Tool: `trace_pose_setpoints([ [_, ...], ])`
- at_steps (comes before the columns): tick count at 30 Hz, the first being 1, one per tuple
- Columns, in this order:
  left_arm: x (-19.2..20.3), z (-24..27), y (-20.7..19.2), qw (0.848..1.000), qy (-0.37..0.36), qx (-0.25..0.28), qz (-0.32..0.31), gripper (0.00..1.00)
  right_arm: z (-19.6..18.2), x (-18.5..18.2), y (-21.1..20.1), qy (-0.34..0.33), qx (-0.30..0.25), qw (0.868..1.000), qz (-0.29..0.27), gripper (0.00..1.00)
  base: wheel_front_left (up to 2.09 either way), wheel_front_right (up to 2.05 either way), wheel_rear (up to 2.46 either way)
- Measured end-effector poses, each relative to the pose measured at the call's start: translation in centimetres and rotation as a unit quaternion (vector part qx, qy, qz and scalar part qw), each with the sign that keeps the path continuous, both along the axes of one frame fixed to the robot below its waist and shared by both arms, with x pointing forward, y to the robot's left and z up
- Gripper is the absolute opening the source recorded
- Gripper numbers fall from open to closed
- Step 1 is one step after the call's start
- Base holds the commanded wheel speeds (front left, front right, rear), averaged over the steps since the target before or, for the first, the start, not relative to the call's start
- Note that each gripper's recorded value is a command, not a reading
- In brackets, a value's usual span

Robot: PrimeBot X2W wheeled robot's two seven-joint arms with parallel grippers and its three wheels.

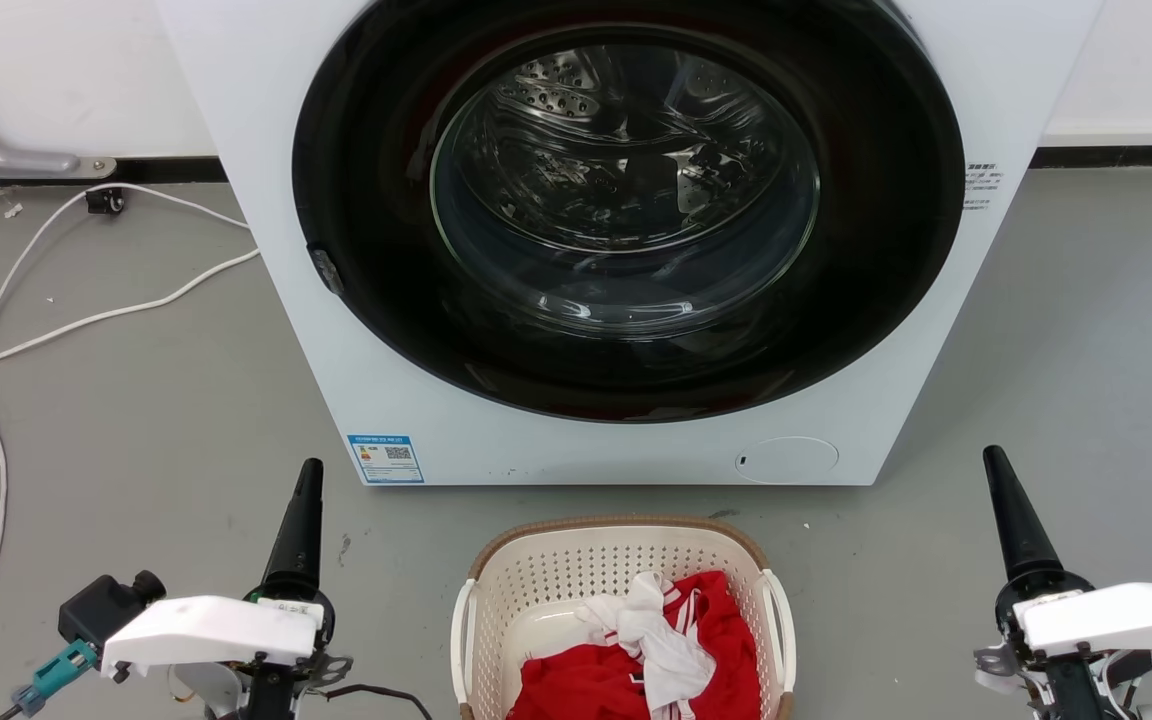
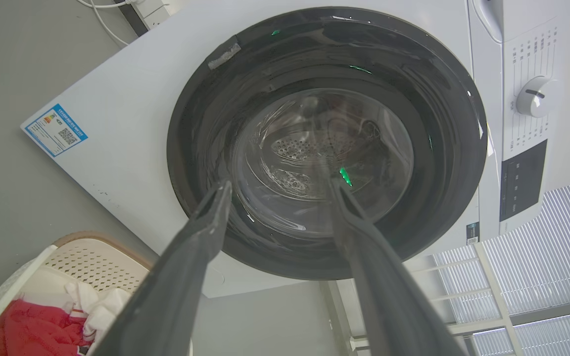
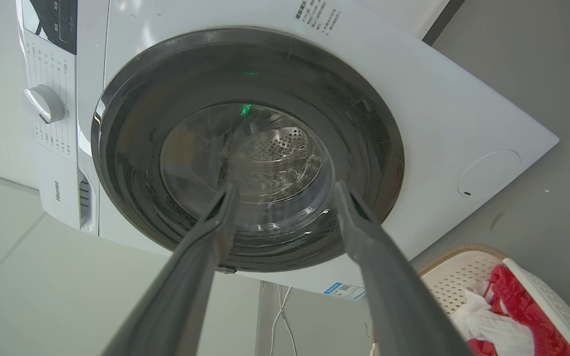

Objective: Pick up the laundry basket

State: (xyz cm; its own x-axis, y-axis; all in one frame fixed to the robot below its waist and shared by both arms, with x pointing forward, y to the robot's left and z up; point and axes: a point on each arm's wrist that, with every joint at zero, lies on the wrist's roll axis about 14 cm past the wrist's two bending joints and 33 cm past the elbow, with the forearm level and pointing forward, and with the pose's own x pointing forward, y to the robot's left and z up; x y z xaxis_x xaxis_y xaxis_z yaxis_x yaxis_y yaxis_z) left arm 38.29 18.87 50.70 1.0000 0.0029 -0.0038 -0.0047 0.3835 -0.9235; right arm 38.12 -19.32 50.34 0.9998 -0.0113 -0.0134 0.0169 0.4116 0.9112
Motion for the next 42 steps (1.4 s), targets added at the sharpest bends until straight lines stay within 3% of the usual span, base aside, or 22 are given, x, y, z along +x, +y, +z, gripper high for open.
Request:
trace_pose_setpoints([
  [7,0.0,0.4,-0.1,0.997,-0.005,0.080,0.003,1.00,0.3,-0.1,0.5,-0.006,-0.087,0.996,0.007,1.00,0.00,0.00,0.00],
  [18,0.0,0.7,-0.2,0.985,-0.013,0.170,0.005,1.00,0.8,-0.2,0.9,-0.017,-0.177,0.984,0.010,1.00,0.00,0.00,0.00],
  [32,0.3,1.5,-0.7,0.960,-0.030,0.277,0.004,1.00,1.3,-0.2,1.4,-0.033,-0.282,0.959,0.016,1.00,0.00,0.00,0.00],
  [33,0.3,1.6,-0.8,0.955,-0.032,0.296,0.005,1.00,1.4,-0.2,1.6,-0.035,-0.302,0.953,0.018,1.00,0.00,0.00,0.00],
  [42,0.3,1.8,-1.1,0.937,-0.042,0.347,0.003,1.00,1.4,-0.3,2.0,-0.039,-0.350,0.936,0.026,1.00,0.00,0.00,0.00],
])
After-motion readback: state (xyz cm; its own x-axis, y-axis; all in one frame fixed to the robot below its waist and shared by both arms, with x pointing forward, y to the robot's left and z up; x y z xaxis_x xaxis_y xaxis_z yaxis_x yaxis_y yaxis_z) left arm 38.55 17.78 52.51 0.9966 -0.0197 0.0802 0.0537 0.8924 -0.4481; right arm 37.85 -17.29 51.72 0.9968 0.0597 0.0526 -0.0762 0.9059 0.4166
